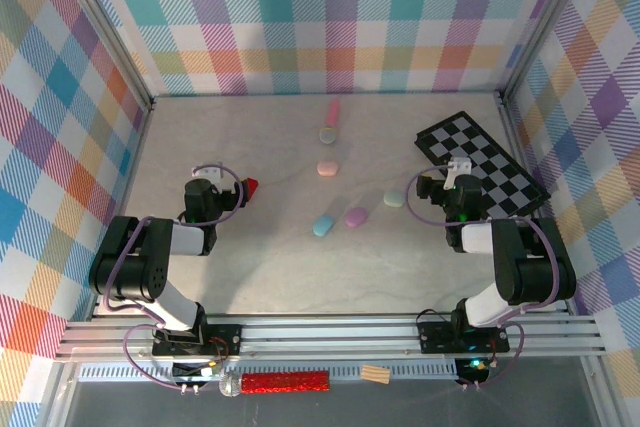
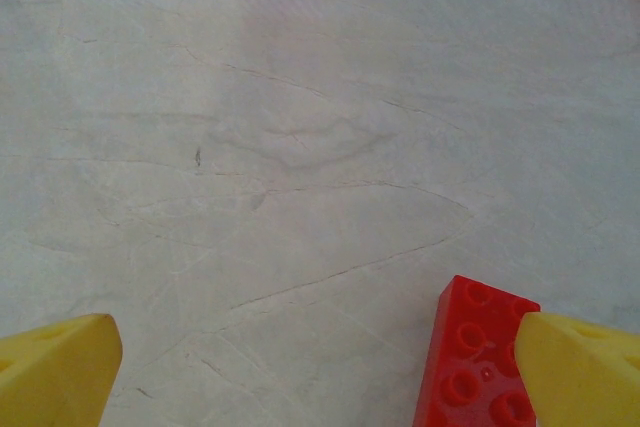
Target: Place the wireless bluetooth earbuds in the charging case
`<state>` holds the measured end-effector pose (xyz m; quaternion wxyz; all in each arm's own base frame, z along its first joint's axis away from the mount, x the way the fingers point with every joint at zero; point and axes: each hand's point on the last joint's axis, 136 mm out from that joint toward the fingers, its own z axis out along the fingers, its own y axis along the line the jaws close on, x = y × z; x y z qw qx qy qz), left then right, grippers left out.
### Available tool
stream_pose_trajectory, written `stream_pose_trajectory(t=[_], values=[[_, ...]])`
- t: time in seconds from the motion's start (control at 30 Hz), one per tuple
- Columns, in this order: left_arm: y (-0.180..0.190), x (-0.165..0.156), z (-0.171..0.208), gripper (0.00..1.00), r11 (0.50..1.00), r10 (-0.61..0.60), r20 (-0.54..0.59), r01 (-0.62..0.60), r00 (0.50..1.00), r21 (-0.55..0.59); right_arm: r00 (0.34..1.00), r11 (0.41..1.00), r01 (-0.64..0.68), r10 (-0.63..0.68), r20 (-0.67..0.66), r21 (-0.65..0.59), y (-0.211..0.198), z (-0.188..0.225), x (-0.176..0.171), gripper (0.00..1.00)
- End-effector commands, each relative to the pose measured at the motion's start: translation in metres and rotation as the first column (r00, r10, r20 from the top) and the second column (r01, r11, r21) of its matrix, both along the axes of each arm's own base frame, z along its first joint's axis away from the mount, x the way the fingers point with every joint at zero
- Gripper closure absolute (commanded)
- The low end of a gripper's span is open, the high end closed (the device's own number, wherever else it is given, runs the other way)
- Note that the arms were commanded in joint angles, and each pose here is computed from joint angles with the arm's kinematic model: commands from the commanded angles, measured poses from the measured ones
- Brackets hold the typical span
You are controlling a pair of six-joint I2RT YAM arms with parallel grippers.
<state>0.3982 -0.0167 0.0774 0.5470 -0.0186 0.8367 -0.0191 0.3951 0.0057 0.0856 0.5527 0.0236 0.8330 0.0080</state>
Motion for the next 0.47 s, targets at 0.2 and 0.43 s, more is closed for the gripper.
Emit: stream_pose_trajectory(t=[0.2, 0.43], values=[[0.0011, 0.0038, 0.0036, 0.00, 1.000, 0.001, 0.009, -0.001, 1.000, -0.015, 0.999, 1.000, -0.013, 0.013, 0.032, 0.016, 0.0022, 0.0066, 0.0023, 0.01], [0.0010, 0.0036, 0.0041, 0.00, 1.000, 0.001, 0.011, -0.001, 1.000, -0.017, 0.999, 1.000, -0.014, 0.014, 0.032, 0.013, 0.0022, 0.0065, 0.0023, 0.01]])
